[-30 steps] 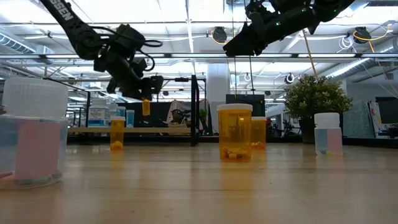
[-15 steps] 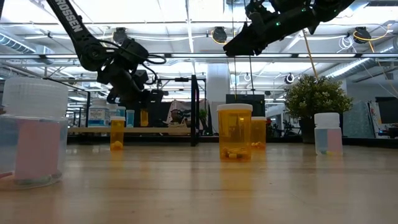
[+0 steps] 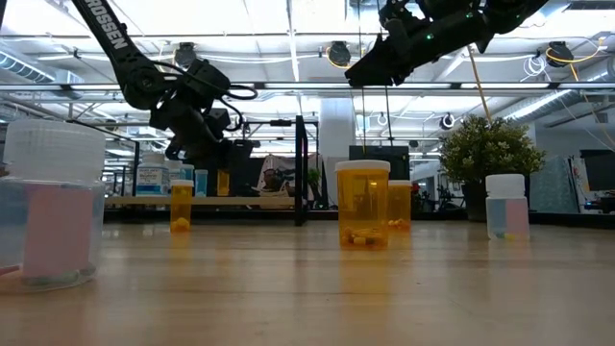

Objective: Pick and place medicine bottles onto shelf by color
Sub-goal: Put the bottom small orange pill bottle on the shelf

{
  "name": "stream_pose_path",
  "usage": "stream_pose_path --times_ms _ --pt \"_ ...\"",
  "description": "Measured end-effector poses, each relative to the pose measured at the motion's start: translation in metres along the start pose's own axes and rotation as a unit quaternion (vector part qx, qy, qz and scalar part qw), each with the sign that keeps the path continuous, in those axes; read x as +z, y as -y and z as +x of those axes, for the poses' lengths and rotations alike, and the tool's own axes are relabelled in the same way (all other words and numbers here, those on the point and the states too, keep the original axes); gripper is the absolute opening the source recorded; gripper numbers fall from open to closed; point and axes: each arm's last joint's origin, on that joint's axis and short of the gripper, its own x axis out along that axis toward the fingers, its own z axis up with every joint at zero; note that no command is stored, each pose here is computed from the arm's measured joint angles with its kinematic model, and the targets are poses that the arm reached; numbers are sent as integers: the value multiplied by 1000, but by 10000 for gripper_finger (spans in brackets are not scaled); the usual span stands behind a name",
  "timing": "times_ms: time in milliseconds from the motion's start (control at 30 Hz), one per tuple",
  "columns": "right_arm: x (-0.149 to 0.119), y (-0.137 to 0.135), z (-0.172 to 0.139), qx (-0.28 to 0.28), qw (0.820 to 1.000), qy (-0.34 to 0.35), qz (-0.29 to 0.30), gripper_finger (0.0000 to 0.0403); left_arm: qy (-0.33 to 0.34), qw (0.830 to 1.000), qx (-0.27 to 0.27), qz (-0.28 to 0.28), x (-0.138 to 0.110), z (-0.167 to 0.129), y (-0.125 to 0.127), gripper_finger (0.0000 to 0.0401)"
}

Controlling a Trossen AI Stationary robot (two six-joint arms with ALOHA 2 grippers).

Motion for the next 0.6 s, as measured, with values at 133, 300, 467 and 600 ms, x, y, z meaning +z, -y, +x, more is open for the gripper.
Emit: stream_pose_path --times_ms 133,300,467,600 --pt "0 0 0 0 1000 0 0 253 -7 1000 -11 3 -1 0 0 131" --pt "0 0 0 0 1000 0 0 253 -9 1000 -10 3 -1 0 0 131" --pt "0 0 0 0 1000 0 0 253 -9 1000 -10 5 -1 0 0 131" --pt "0 0 0 0 1000 1 0 253 -9 1000 -11 6 -1 0 0 131"
